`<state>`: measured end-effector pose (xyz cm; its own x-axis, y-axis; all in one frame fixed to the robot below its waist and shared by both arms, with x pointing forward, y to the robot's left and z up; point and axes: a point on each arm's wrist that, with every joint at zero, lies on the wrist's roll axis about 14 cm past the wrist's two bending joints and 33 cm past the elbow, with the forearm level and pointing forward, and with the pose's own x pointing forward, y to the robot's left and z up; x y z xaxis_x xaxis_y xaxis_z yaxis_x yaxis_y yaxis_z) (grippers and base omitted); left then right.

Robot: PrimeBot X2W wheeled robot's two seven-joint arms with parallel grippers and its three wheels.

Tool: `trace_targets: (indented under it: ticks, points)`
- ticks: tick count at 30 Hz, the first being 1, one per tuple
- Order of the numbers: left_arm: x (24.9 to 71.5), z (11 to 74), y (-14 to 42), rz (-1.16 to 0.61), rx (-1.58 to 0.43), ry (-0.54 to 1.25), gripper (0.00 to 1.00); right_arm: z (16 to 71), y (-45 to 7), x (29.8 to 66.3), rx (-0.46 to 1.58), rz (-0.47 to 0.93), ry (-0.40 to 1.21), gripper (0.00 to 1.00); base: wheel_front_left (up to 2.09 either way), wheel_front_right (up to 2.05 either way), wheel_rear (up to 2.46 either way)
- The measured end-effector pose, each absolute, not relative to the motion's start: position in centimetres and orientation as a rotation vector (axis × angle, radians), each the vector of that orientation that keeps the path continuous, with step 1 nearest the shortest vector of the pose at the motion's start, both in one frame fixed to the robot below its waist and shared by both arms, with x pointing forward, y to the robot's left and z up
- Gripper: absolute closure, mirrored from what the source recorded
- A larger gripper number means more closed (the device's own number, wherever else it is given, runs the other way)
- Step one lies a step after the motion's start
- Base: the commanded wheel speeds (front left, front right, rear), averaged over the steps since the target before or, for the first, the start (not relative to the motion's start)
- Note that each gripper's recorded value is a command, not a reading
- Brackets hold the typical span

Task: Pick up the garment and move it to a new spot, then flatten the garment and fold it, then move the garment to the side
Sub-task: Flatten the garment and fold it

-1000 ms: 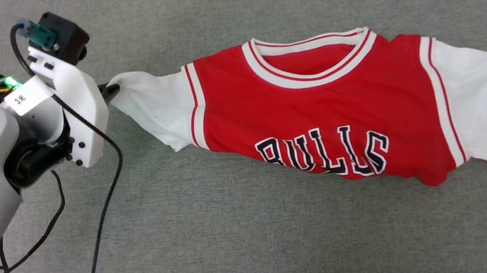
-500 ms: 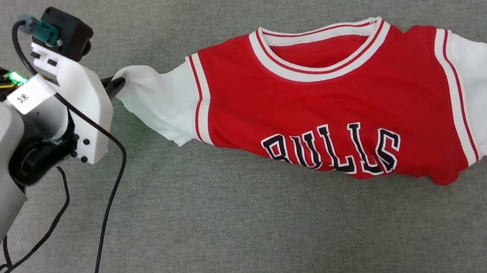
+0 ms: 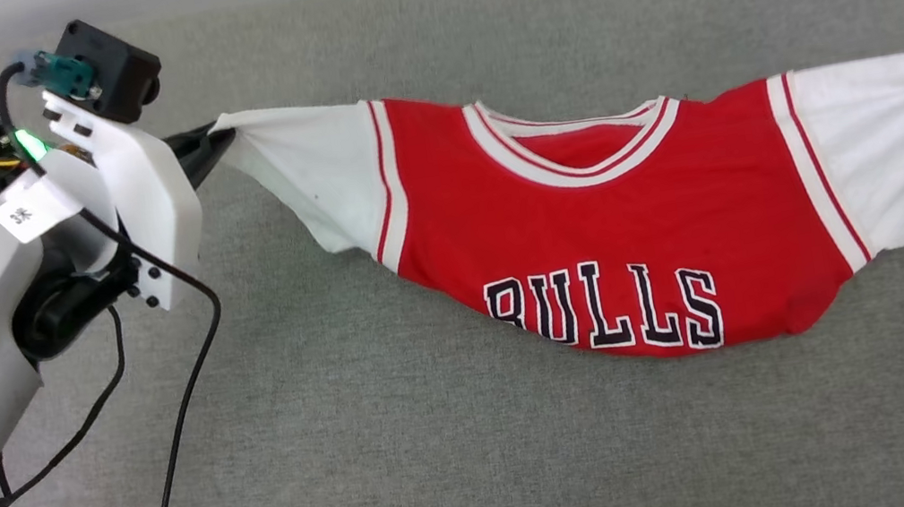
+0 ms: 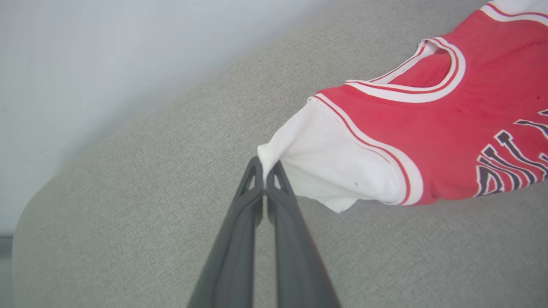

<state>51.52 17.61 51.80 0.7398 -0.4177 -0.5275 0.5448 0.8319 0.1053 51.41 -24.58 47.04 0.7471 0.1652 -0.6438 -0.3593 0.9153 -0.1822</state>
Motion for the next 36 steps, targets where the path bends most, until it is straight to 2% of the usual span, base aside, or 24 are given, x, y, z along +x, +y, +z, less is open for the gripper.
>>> trace_targets:
  ticks: [14,20,25,36]
  points:
    - [50.9,68.8,15.0,-0.535,0.306,-0.018,1.0,64.9,-25.5,50.8,-0.326,0.249,0.137,1.0,0.0,0.0,0.0]
    - [51.8,73.9,13.8,-0.528,0.353,-0.154,1.0,70.8,-25.5,51.7,-0.35,0.215,-0.03,1.0,0.0,0.0,0.0]
    - [54.8,76.3,12.9,-0.507,0.388,-0.218,1.0,72.8,-24.6,54.6,-0.396,0.194,-0.083,1.0,0.0,0.0,0.0]
    - [64.0,81.3,13.0,-0.4,0.342,-0.434,1.0,77.7,-23.9,64.1,-0.491,0.069,-0.247,1.0,0.0,0.0,0.0]
